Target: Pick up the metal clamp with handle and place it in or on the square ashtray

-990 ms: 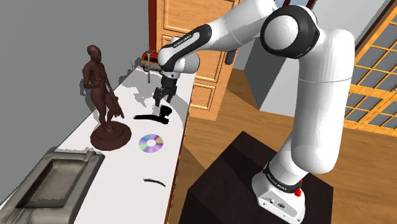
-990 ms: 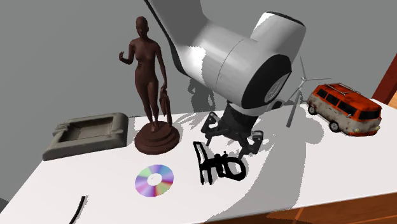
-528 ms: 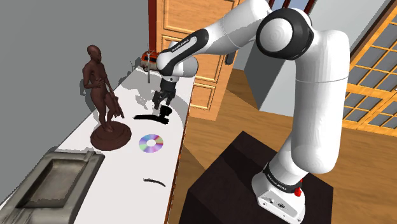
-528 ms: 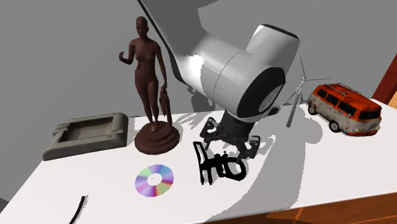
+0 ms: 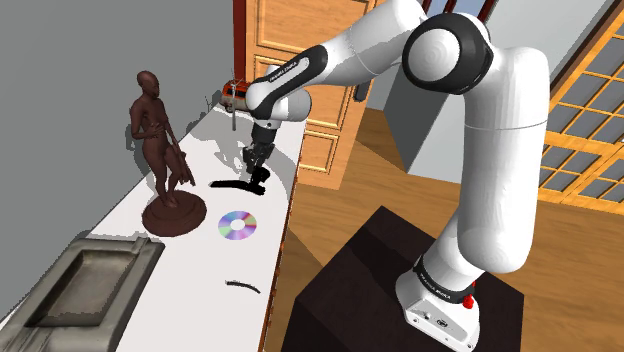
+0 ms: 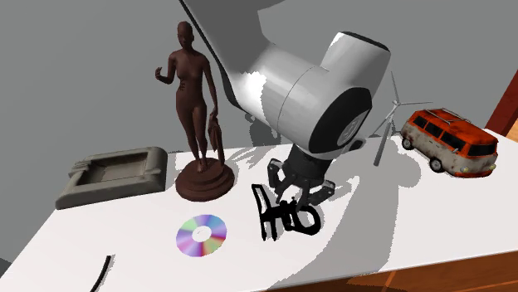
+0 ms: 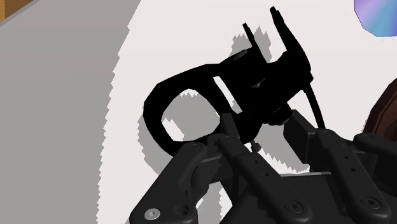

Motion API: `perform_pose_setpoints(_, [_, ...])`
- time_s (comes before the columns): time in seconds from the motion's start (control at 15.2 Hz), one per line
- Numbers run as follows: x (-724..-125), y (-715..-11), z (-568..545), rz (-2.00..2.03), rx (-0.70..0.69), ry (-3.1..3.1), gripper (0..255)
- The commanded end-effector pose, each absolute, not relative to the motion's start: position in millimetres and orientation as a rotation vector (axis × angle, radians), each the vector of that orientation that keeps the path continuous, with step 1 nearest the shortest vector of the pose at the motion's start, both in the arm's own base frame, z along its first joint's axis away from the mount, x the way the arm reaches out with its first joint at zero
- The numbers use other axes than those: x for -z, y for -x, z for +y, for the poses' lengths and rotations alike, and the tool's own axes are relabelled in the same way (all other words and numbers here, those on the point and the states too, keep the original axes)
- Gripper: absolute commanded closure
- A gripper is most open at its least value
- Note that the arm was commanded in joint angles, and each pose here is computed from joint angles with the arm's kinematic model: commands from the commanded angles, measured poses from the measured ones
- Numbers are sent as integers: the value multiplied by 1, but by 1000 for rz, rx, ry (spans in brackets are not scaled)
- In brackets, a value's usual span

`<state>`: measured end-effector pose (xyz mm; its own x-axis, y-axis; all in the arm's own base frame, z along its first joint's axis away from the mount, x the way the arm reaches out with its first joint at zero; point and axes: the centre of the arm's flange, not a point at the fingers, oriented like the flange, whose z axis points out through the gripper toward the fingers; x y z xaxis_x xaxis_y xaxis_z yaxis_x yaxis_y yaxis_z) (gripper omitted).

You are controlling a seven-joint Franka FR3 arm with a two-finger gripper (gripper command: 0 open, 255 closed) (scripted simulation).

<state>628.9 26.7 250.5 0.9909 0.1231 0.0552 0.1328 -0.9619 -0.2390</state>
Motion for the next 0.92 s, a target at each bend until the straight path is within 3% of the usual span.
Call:
perform_pose_setpoints(0.0, [-250, -629, 26, -188, 57, 2891, 255])
perform_pose_setpoints(0.86, [-298, -629, 26, -188, 58, 2891, 255])
